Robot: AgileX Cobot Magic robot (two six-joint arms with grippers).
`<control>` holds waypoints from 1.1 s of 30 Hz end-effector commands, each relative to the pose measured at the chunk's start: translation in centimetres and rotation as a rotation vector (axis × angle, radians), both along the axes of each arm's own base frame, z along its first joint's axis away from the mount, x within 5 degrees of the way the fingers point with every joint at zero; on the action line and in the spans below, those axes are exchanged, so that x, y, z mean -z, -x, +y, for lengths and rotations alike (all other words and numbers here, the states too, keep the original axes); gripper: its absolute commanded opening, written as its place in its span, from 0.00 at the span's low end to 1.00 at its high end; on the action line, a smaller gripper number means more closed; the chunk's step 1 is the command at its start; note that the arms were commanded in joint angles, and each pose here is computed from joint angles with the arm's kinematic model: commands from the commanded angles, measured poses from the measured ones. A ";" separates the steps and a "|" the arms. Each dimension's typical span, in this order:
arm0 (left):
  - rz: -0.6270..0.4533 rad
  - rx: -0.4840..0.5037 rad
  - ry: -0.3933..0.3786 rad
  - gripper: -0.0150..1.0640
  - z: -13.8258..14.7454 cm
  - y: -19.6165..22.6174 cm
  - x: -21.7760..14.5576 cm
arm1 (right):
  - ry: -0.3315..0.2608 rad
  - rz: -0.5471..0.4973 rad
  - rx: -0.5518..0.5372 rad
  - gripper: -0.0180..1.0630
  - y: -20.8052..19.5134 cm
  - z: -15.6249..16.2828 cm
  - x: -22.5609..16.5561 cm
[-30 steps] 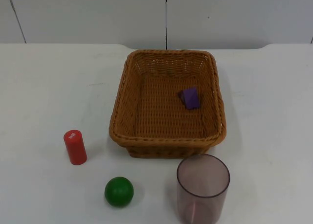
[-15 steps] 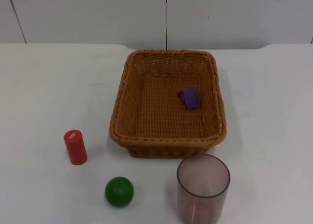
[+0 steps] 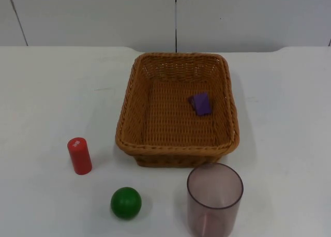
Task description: Pick up the basket with the left hand and place the triangular block into the basket with the right hand.
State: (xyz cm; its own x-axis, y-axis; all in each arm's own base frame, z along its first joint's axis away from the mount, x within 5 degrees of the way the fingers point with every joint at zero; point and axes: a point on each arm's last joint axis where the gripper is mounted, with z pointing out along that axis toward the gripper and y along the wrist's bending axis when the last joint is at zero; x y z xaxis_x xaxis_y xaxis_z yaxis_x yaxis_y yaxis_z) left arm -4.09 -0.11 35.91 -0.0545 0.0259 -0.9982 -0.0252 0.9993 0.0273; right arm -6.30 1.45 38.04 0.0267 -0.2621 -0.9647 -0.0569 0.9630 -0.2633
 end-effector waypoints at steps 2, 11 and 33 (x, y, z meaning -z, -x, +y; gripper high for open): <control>0.079 0.055 0.026 0.99 -0.5 -0.1 0.9 | -0.018 0.077 -0.051 0.98 0.1 0.3 0.8; 0.228 0.105 -0.019 0.99 -0.9 -1.3 3.5 | -0.124 0.218 -0.043 0.98 -1.3 0.2 3.0; 0.435 0.116 -0.037 0.99 -0.6 -3.5 8.4 | -0.152 0.509 -0.043 0.98 -5.3 -0.7 9.9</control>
